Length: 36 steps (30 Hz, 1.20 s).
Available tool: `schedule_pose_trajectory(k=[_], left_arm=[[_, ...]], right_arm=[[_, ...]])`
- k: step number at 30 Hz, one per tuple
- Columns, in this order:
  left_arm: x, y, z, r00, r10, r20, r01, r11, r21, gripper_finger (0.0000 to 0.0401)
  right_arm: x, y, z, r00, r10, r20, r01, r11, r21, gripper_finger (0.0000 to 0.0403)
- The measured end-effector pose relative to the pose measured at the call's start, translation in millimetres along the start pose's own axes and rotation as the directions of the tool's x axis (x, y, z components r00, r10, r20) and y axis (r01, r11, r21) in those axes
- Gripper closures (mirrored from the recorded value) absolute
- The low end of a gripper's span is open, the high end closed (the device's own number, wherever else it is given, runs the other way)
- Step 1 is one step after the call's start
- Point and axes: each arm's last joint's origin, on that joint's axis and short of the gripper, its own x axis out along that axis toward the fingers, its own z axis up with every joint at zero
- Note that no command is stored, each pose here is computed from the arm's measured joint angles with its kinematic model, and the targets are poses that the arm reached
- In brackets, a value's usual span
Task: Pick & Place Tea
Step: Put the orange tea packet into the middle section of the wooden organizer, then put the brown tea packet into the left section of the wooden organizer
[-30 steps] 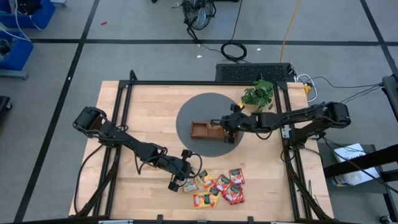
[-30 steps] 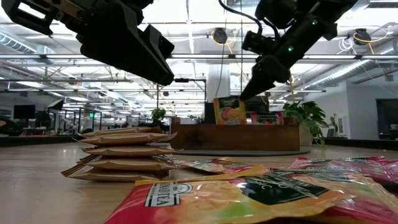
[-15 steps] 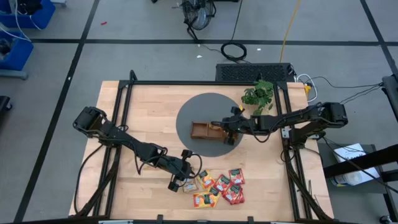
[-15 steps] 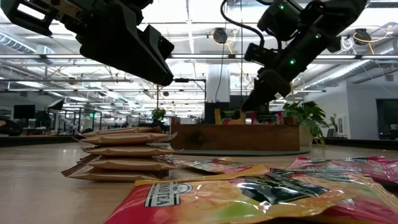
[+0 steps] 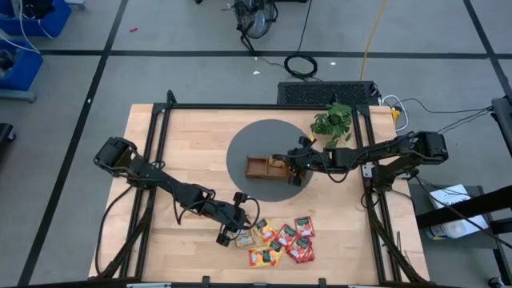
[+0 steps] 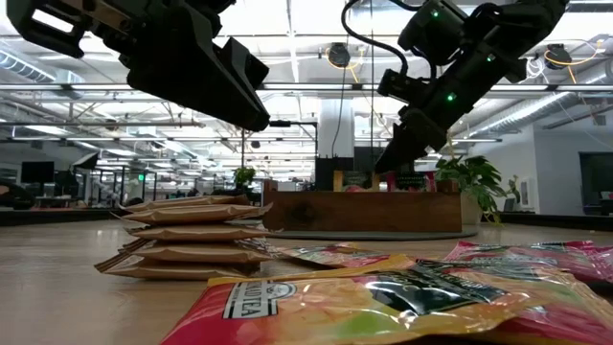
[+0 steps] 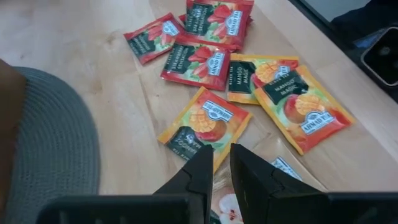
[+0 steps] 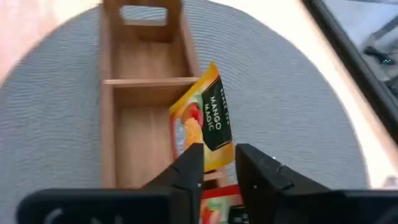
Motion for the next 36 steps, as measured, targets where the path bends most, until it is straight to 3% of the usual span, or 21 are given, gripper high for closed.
schedule_pose_trajectory(k=[5, 8, 13, 18, 24, 30, 36], left_arm=[[0.0, 0.4, -0.5, 1.000, 0.014, -0.005, -0.014, 1.000, 0.001, 0.0339], [0.0, 0.7, -0.9, 1.000, 0.025, -0.010, -0.025, 1.000, 0.001, 0.0339], [-6.1, 0.1, -2.2, 0.998, 0.047, -0.049, -0.049, 0.998, -0.045, 0.0339], [-20.5, -8.9, 7.9, 0.999, 0.049, -0.010, -0.050, 0.971, -0.235, 0.0339], [-20.2, -33.1, -6.0, 0.991, 0.008, -0.131, -0.051, 0.943, -0.330, 0.0339], [-23.6, -60.0, -8.8, 0.992, 0.001, -0.127, -0.041, 0.949, -0.311, 0.0339], [-28.6, -75.3, -14.3, 0.987, 0.060, -0.149, -0.096, 0.964, -0.246, 0.0339]], right_arm=[[-6.8, -2.4, 7.1, 0.998, -0.037, 0.058, 0.039, 0.999, -0.019, 0.0276], [-18.2, 6.7, 17.3, 0.984, 0.088, 0.156, -0.083, 0.996, -0.033, 0.0268], [-35.6, 36.6, 25.1, 0.922, 0.294, 0.252, -0.284, 0.956, -0.077, 0.0270], [-35.8, 70.2, 16.4, 0.887, 0.407, 0.219, -0.392, 0.913, -0.113, 0.0281], [-15.8, 105.6, 11.2, 0.753, 0.596, 0.280, -0.570, 0.803, -0.175, 0.0291], [18.6, 117.1, 13.2, 0.705, 0.643, 0.300, -0.650, 0.755, -0.092, 0.0287], [53.6, 127.3, 19.8, 0.618, 0.749, 0.241, -0.777, 0.629, 0.037, 0.0250]])
